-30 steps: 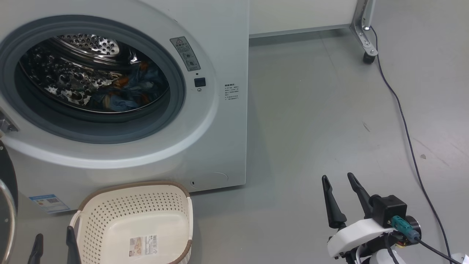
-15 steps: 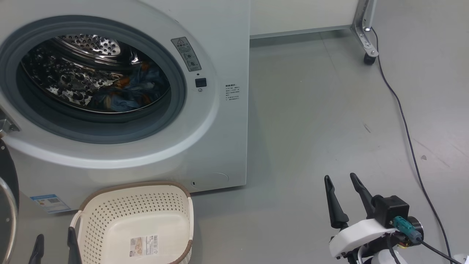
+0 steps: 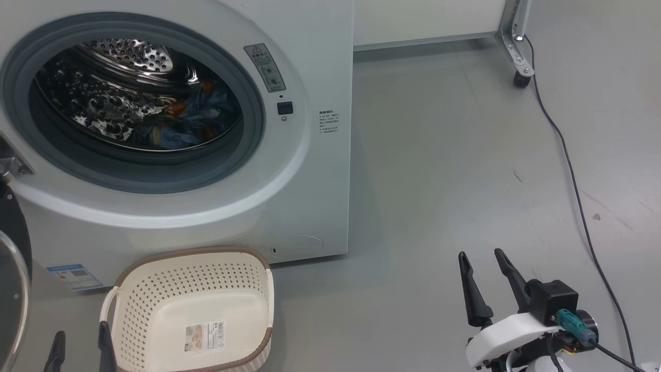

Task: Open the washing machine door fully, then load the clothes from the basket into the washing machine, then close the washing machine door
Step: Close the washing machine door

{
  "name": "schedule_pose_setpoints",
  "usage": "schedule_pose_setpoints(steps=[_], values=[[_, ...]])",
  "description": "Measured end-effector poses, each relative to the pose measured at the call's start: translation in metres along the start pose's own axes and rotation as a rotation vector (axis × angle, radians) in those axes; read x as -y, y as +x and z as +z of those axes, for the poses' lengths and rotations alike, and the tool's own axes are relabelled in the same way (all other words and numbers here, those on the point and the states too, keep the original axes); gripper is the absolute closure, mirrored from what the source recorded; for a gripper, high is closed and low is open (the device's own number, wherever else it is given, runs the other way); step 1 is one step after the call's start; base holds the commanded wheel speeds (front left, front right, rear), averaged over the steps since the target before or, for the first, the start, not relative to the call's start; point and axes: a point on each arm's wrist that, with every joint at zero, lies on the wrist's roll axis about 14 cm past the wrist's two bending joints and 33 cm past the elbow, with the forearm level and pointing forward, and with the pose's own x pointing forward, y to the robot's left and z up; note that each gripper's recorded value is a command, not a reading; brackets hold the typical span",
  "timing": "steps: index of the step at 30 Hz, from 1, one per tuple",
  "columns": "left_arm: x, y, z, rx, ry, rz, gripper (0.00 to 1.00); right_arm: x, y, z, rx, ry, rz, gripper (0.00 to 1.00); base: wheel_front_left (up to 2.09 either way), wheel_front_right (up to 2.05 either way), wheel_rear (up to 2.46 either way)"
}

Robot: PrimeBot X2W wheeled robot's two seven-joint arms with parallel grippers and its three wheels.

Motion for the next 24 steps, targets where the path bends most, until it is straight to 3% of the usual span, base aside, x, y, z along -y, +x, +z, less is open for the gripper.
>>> schedule_pose_setpoints(steps=[24], values=[[0.0005, -0.0015, 0.0006, 0.003, 0.001, 0.003, 0.0, 0.0005, 0.002, -0.0001, 0.0, 0.003, 0.0, 0.0, -0.96, 0.96, 0.0]])
